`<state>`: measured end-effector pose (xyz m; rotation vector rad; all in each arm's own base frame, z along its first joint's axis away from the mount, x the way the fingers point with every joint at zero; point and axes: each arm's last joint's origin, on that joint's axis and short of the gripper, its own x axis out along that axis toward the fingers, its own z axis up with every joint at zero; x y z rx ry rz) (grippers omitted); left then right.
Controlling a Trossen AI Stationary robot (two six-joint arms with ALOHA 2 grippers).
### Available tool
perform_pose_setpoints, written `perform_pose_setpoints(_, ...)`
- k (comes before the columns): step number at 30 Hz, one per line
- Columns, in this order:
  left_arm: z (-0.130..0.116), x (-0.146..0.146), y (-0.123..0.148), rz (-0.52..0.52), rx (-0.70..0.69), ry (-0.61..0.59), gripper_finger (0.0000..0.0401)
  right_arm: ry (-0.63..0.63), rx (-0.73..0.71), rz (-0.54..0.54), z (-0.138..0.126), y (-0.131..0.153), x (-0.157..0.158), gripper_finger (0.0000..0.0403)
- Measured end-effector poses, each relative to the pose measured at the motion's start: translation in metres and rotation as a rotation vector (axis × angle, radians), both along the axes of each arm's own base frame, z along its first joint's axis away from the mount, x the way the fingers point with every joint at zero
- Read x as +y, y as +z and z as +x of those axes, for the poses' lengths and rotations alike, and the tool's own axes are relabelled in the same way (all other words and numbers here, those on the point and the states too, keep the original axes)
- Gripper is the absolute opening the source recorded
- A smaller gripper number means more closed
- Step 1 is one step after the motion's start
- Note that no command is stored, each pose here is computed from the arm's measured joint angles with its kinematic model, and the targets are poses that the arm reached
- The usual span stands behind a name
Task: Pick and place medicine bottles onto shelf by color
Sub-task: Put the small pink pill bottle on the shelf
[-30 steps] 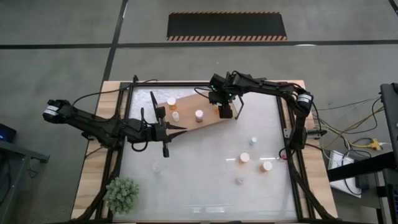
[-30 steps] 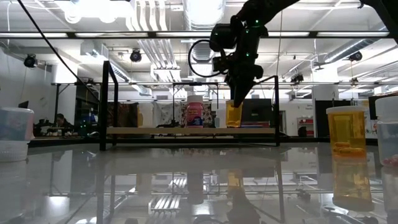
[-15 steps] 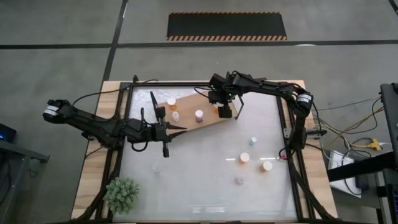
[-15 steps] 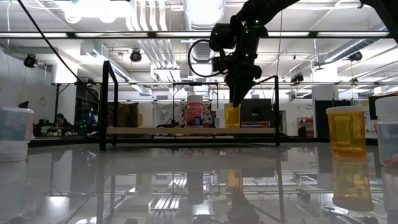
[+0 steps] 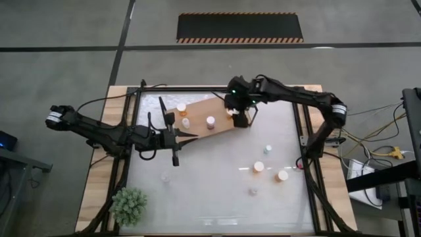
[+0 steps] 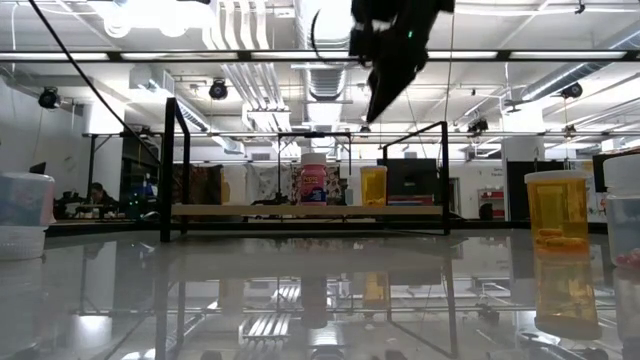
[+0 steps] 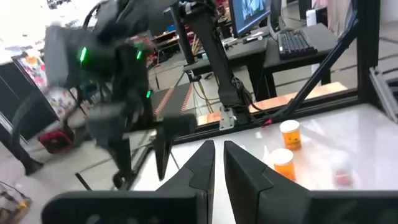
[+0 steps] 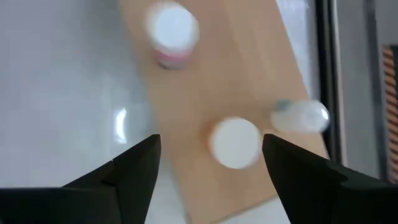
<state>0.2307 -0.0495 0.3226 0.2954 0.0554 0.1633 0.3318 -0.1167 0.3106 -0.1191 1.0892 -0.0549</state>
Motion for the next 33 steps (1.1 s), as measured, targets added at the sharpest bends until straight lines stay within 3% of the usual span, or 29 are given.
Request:
perform_pose_setpoints(7, 0.005, -0.010, -0.003, -0.071, -0.017, -0.036, 0.0017, 0.098, -0.146, 0.036, -0.011, 0.015, 0.060, 0.0240)
perform_pose_setpoints(17, 0.017, -0.037, -0.005, -0.136, -0.036, -0.118, 0.0017, 0.258, -0.428, 0.049, -0.040, -0.009, 0.127, 0.0228)
perform_pose_setpoints(23, 0.032, -0.045, -0.019, -0.185, -0.017, -0.122, 0.0017, 0.354, -0.706, 0.012, -0.054, -0.037, 0.145, 0.0228)
perform_pose_setpoints(26, 0.038, -0.047, -0.026, -0.271, -0.007, -0.116, 0.0017, 0.381, -0.825, -0.015, -0.061, -0.045, 0.147, 0.0228)
perform_pose_setpoints(29, 0.039, -0.050, -0.029, -0.370, -0.005, -0.116, 0.0017, 0.394, -0.852, -0.032, -0.069, -0.052, 0.147, 0.0228)
perform_pose_setpoints(33, 0.037, -0.057, -0.022, -0.482, 0.098, -0.090, 0.0017, 0.398, -0.839, -0.036, -0.079, -0.060, 0.146, 0.0228)
